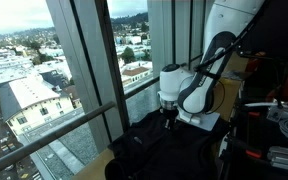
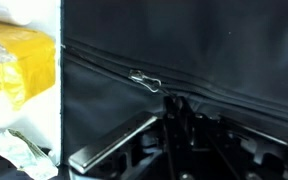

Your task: Close the zipper on the jumper

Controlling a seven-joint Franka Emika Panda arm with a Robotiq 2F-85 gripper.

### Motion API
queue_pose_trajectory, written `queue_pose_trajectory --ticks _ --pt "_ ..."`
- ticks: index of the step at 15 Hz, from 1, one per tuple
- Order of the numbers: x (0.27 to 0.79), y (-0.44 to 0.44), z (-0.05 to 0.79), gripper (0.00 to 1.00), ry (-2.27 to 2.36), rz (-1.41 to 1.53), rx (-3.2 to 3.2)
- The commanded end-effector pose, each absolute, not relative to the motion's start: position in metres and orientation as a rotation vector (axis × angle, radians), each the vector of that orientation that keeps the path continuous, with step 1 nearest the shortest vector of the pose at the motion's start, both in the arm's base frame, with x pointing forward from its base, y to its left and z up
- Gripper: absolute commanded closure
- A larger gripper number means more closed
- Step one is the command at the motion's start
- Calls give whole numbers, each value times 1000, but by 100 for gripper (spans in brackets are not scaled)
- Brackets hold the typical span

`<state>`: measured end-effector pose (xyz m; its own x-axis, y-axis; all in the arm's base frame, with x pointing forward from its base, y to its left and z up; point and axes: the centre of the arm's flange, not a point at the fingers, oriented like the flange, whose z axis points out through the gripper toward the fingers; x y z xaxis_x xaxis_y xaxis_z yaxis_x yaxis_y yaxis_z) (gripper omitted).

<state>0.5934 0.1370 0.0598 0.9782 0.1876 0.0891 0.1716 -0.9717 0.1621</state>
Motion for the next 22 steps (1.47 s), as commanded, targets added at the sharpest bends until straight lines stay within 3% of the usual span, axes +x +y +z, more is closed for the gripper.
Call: queue_pose_trajectory --ticks 1,22 --pt "607 155 69 98 339 170 2967" --pt "633 262 53 98 593 280 3147"
